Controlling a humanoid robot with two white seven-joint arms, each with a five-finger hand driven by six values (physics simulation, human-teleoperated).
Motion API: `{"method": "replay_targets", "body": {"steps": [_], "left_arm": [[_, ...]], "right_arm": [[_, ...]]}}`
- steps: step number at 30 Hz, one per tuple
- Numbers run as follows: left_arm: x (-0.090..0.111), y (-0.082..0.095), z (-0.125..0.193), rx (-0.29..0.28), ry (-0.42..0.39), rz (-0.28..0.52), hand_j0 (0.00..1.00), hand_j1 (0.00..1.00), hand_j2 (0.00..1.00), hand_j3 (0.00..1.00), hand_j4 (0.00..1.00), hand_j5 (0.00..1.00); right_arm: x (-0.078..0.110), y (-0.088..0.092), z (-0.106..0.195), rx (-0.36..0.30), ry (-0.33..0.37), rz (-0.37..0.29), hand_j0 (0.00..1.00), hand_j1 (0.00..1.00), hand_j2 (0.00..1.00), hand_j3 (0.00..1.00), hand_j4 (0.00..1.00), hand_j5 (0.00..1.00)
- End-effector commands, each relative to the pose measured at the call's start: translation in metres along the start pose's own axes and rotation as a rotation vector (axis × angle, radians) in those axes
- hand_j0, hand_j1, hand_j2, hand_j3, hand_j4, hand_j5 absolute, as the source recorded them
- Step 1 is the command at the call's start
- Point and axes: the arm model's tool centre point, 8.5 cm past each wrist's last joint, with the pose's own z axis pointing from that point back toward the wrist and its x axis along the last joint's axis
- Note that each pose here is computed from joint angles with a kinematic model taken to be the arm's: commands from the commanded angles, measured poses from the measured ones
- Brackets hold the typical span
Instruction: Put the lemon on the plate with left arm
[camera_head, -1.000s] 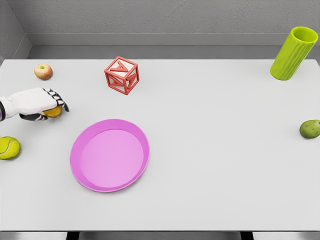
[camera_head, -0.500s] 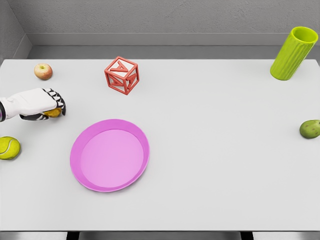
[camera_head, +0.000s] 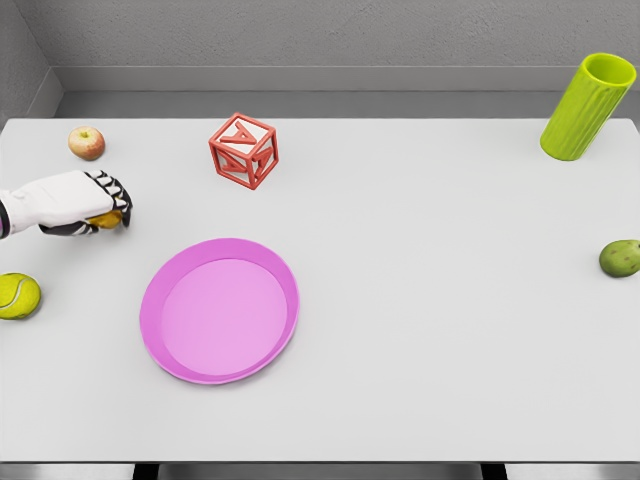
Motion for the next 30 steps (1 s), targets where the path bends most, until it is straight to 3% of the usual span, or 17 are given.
{"method": "replay_targets", "body": {"steps": [1, 17, 20, 30], "left_arm": [[0.002, 0.006, 0.001, 0.017, -0.006, -0.003, 0.55, 0.55, 0.55, 0.55, 0.55, 0.55], [0.017, 0.036, 0.001, 0.104, -0.063, -0.028, 0.55, 0.55, 0.55, 0.55, 0.55, 0.55], [0.031, 0.048, 0.000, 0.137, -0.104, -0.043, 0.55, 0.55, 0.55, 0.55, 0.55, 0.55], [0.059, 0.061, 0.000, 0.171, -0.195, -0.092, 0.55, 0.55, 0.55, 0.55, 0.55, 0.55]], "right_arm": [[0.000, 0.000, 0.000, 0.000, 0.001, 0.000, 1.00, 1.00, 1.00, 1.00, 1.00, 1.00], [0.000, 0.000, 0.000, 0.000, -0.001, 0.000, 1.00, 1.00, 1.00, 1.00, 1.00, 1.00], [0.000, 0.000, 0.000, 0.000, 0.001, 0.000, 1.00, 1.00, 1.00, 1.00, 1.00, 1.00], [0.000, 0.000, 0.000, 0.000, -0.001, 0.000, 1.00, 1.00, 1.00, 1.00, 1.00, 1.00]]}}
